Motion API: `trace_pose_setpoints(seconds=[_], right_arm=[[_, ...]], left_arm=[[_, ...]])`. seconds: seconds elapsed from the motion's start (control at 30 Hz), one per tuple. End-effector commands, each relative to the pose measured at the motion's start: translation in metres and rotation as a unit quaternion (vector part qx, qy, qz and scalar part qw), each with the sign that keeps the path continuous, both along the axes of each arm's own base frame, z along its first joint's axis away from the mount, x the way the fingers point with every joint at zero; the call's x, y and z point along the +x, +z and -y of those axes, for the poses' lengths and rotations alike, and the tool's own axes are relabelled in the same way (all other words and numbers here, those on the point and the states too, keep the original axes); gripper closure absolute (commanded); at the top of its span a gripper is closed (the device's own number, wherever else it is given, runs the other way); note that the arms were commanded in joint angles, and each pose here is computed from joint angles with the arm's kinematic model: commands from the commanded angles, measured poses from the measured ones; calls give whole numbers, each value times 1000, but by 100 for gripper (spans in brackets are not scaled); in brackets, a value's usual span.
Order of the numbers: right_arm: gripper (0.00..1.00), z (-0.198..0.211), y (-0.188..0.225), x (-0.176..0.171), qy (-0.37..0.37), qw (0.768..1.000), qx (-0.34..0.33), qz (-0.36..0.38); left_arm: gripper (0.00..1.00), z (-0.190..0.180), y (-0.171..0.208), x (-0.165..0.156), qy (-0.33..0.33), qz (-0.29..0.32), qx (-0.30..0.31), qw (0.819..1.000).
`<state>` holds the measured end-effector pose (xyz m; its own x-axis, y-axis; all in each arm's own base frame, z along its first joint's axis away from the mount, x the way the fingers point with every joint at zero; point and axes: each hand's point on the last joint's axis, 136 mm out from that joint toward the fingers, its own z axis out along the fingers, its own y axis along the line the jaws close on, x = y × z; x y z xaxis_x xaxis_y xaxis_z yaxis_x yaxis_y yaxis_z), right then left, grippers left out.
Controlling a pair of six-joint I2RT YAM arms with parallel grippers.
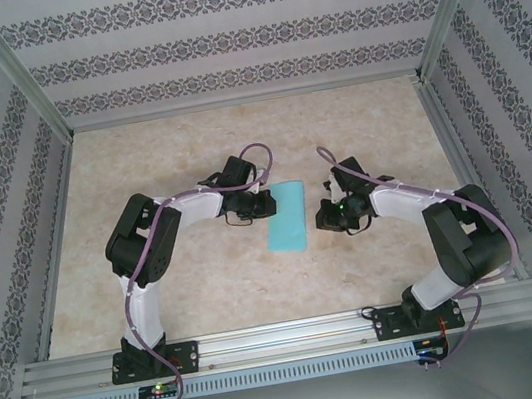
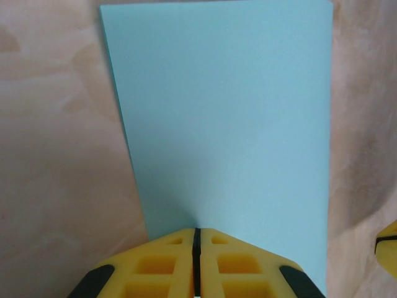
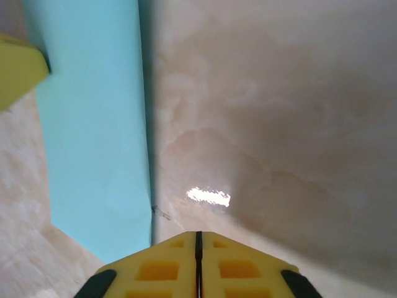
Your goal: Fold a paper plane with a square sheet of paper (pick it up from the middle)
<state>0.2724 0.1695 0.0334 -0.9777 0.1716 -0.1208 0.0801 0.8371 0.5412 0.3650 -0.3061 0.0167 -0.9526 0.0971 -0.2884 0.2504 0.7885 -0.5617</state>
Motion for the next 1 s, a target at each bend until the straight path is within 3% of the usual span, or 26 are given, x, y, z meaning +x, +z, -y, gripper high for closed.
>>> trace_pose_setpoints(seconds=[0.0,0.37,0.97], right_arm=[[78,-14,21,28,-1,999,43,34],[67,-28,12,74,11,998,44,40],[63,-14,-3,83,21,999,-19,34]], left_arm=[[89,-51,-76,-44,7,-97,128,987],[89,-52,-76,-46,7,-97,126,987],[89,-50,-74,-44,5,-96,124,988]])
